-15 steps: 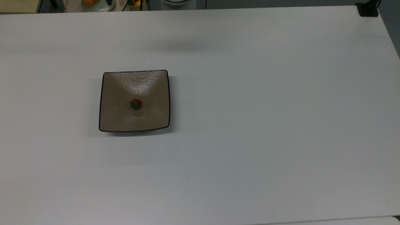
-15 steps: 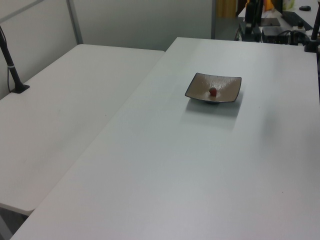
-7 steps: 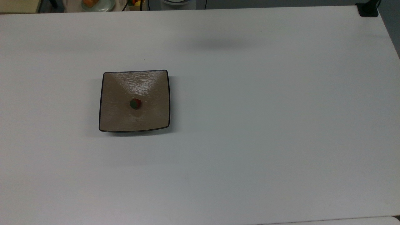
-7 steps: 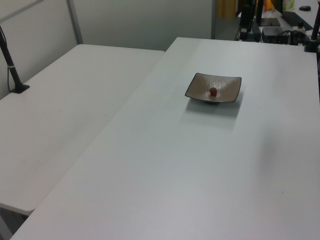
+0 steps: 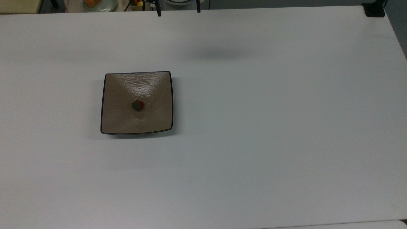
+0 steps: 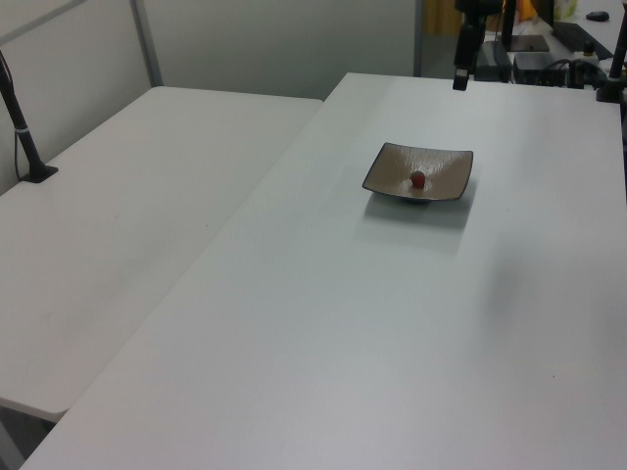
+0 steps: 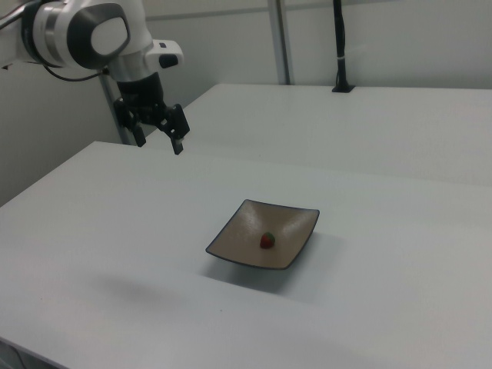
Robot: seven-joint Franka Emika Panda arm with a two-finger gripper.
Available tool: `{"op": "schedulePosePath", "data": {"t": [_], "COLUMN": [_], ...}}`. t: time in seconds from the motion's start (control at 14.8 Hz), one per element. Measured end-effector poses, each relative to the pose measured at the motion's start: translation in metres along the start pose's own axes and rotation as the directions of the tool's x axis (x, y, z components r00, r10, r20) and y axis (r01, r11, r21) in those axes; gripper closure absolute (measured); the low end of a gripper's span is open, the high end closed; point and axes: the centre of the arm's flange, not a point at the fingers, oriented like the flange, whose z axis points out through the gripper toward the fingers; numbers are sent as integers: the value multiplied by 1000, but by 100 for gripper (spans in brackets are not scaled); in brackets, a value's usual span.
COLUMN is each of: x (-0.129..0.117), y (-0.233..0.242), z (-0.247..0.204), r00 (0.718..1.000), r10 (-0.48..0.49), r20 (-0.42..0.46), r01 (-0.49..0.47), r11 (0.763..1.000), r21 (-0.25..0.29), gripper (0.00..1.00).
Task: Strawberries on a ceramic plate
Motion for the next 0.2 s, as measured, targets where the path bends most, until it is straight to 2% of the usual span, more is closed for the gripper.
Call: {"op": "schedulePosePath", "data": {"t": [0.2], "x": [3], "y": [0], "z": [7], "r00": [1000], "r10": [-2], "r20": [11], "r01": [2], "r11": [1000], "r21": [0], "gripper": [0]}}
